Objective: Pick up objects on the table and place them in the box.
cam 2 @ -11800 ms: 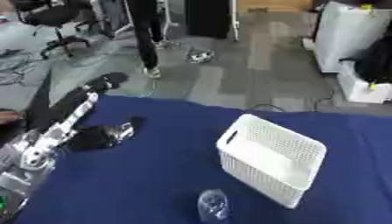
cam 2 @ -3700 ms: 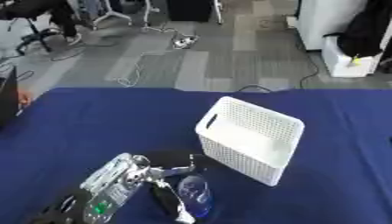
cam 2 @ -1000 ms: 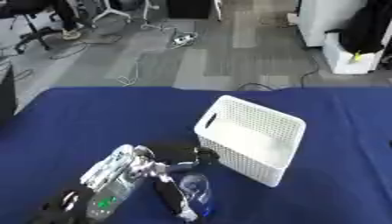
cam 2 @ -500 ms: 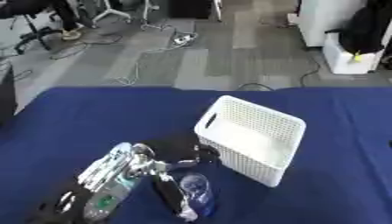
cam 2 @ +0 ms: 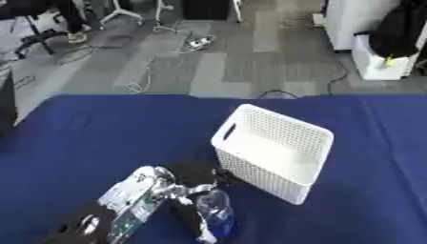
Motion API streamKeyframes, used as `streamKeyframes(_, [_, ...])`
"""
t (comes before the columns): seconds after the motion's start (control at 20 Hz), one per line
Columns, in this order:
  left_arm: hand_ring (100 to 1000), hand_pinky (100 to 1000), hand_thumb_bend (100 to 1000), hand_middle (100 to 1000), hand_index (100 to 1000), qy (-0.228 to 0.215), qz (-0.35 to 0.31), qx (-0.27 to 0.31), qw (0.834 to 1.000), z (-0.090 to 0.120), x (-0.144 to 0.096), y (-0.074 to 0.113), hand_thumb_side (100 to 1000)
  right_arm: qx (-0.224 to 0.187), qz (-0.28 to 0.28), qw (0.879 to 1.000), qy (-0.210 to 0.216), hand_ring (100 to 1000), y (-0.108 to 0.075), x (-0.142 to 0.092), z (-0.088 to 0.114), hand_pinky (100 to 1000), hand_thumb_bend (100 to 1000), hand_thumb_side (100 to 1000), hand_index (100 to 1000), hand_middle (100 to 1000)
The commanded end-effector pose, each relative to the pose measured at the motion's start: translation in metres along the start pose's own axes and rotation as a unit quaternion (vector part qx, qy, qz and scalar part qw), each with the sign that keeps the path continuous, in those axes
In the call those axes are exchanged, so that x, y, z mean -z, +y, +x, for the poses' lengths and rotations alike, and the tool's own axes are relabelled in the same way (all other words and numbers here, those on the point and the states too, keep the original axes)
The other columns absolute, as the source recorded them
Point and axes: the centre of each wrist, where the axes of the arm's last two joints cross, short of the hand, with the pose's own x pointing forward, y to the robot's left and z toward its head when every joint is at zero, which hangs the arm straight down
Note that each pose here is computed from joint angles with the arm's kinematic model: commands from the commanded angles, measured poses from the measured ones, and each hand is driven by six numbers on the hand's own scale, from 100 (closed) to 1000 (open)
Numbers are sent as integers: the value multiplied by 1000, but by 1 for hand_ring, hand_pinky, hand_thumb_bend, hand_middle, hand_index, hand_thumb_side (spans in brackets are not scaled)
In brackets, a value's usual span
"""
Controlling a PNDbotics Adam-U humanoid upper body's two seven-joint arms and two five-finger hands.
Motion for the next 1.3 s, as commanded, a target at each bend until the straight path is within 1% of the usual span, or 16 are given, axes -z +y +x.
streamKeyframes(0.05, [954, 1000, 645, 963, 971, 10, -10, -3, 1000, -6, 4, -6, 633, -7, -7, 1000, -10, 606, -6, 4, 2, 568, 100, 817, 709, 592])
streamKeyframes(0.2, [958, 1000, 657, 962, 972, 12, -20, -9, 1000, -9, 8, -13, 627, -7, -7, 1000, -10, 607, -6, 4, 2, 569, 100, 817, 709, 592])
streamKeyframes(0.3, [958, 1000, 650, 962, 972, 12, -24, -10, 1000, -10, 9, -16, 631, -7, -7, 1000, -10, 607, -6, 4, 2, 569, 100, 818, 710, 592])
streamKeyframes(0.45, [956, 1000, 649, 961, 972, 10, -25, -9, 1000, -10, 10, -17, 642, -7, -7, 1000, -10, 607, -6, 4, 2, 569, 100, 817, 710, 592])
streamKeyframes(0.55, [956, 1000, 647, 961, 972, 8, -22, -7, 1000, -10, 9, -15, 631, -7, -7, 1000, -10, 607, -6, 4, 2, 569, 100, 818, 710, 593])
streamKeyframes(0.7, [962, 1000, 638, 963, 974, 4, -7, 3, 1000, -8, 6, -8, 634, -7, -7, 1000, -10, 607, -7, 4, 2, 569, 100, 818, 710, 593])
streamKeyframes(0.95, [971, 1000, 632, 968, 980, -3, 25, 24, 999, 2, -7, 14, 634, -7, -6, 1000, -9, 608, -7, 3, 2, 570, 100, 817, 710, 593])
streamKeyframes(1.05, [971, 1000, 633, 970, 981, -2, 27, 25, 999, 4, -9, 18, 631, -7, -6, 1000, -9, 608, -7, 3, 2, 570, 100, 817, 710, 593])
streamKeyframes(1.15, [952, 1000, 656, 972, 982, 1, 20, 21, 1000, 5, -9, 16, 599, -7, -6, 1000, -9, 608, -7, 3, 2, 570, 100, 816, 710, 593])
streamKeyframes(1.2, [921, 945, 662, 967, 982, 3, 15, 18, 1000, 5, -8, 15, 576, -7, -6, 1000, -9, 608, -7, 3, 2, 570, 100, 816, 710, 593])
streamKeyframes(1.25, [908, 920, 664, 965, 981, 5, 8, 14, 1000, 4, -7, 12, 564, -7, -6, 1000, -9, 608, -7, 3, 2, 570, 100, 816, 710, 593])
streamKeyframes(1.3, [861, 868, 689, 944, 970, 8, 3, 10, 1000, 3, -6, 10, 505, -7, -6, 1000, -9, 608, -7, 3, 2, 570, 100, 816, 710, 593])
